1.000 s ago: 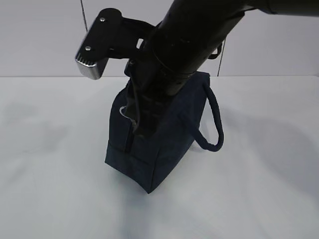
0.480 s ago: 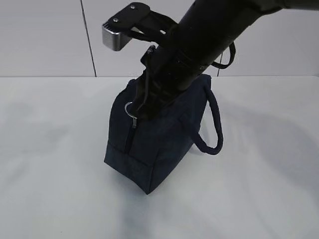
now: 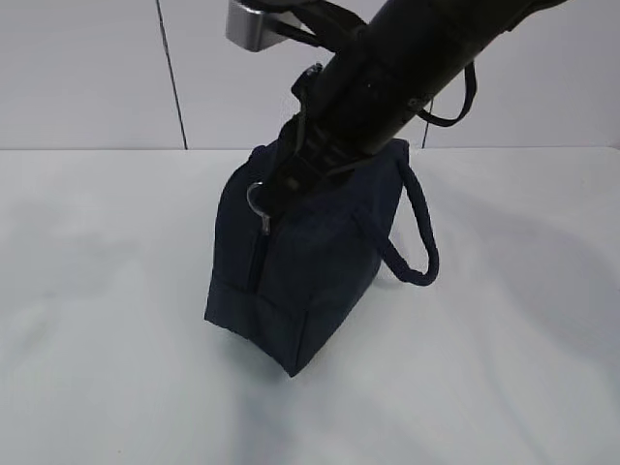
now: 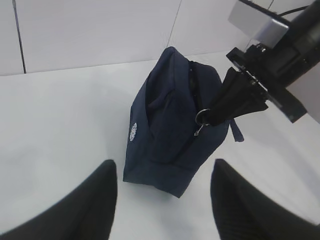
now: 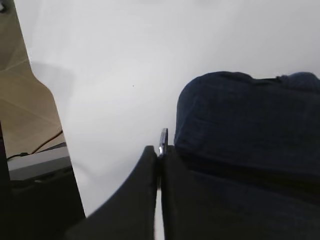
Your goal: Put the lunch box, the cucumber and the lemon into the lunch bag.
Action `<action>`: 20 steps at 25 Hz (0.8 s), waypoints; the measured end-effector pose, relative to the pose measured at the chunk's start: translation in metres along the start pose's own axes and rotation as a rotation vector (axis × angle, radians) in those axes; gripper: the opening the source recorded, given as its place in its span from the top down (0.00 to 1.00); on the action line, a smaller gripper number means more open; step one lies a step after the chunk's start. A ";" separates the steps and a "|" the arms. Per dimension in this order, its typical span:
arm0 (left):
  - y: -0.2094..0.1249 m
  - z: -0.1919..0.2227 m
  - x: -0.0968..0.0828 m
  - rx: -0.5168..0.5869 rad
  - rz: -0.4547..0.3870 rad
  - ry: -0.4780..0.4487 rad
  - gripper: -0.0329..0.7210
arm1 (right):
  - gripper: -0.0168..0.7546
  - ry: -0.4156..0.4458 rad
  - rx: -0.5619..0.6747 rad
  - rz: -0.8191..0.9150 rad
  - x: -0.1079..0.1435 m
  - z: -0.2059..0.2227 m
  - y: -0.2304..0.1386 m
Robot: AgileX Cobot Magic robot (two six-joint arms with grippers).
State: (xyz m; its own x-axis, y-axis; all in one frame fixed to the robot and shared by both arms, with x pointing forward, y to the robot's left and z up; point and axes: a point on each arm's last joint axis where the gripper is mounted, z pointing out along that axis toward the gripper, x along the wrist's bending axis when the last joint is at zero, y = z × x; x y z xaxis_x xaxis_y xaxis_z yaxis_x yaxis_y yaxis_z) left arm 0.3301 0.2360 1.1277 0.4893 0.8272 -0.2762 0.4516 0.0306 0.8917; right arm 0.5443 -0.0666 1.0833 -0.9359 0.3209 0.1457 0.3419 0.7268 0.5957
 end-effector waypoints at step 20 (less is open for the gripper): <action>0.000 0.000 0.000 -0.003 0.008 0.005 0.38 | 0.97 -0.047 -0.102 0.002 -0.008 -0.011 0.014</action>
State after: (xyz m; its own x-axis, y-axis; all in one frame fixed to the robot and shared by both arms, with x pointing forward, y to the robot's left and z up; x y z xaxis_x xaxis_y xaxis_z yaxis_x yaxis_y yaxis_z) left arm 0.3304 0.2364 1.1278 0.4892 0.8303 -0.2670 0.4455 0.0254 0.8949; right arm 0.5551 -0.0660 1.0992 -0.9294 0.3519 0.1113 0.3310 0.6611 0.6734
